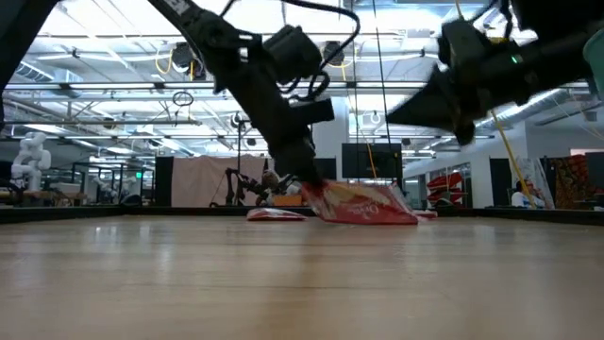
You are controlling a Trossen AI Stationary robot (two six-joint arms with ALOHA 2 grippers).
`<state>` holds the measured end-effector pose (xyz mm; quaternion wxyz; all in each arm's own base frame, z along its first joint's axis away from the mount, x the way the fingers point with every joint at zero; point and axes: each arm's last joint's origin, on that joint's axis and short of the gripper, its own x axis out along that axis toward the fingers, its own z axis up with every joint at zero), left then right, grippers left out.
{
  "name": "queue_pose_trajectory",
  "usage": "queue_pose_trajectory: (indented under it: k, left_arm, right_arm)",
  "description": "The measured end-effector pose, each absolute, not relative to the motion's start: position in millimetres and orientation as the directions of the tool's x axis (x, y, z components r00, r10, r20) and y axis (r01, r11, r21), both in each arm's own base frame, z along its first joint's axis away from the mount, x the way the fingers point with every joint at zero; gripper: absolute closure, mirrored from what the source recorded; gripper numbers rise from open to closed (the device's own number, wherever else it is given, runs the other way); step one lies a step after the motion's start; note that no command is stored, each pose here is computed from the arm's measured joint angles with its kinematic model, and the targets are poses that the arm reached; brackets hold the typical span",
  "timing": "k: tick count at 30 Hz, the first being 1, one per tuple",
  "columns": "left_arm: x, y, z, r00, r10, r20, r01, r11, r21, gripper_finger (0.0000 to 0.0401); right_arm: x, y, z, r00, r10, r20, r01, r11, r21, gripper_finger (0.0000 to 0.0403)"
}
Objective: Sort popcorn bags into baskets
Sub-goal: Put the bottom popcorn bag into the green bin
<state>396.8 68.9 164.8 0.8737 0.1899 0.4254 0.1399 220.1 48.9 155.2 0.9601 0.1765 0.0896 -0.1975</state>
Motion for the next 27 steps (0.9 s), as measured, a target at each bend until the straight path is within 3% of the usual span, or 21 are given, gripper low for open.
queue_pose_trajectory:
  k: [5, 13, 18, 27]
  left_arm:
    - [399, 40, 177, 0.613, 0.472, -0.633, -0.001, 0.802, 0.597, 0.0399]
    - [399, 0, 179, 0.609, 0.547, -0.575, 0.083, 0.676, 0.732, 0.04]
    - [399, -24, 182, 0.633, 0.567, -0.527, 0.119, 0.602, 0.79, 0.04]
    - [397, -58, 186, 0.675, 0.565, -0.475, 0.162, 0.515, 0.842, 0.04]
  right_arm:
    - [245, 48, 184, 0.91, -0.322, -0.263, 0.377, 0.906, 0.194, 0.0403]
    - [259, 42, 216, 0.718, -0.362, -0.594, 0.465, 0.885, 0.022, 0.0392]
    - [257, 35, 225, 0.681, -0.311, -0.663, 0.429, 0.903, 0.018, 0.0351]
    - [252, 19, 224, 0.627, -0.283, -0.726, 0.42, 0.907, 0.009, 0.0244]
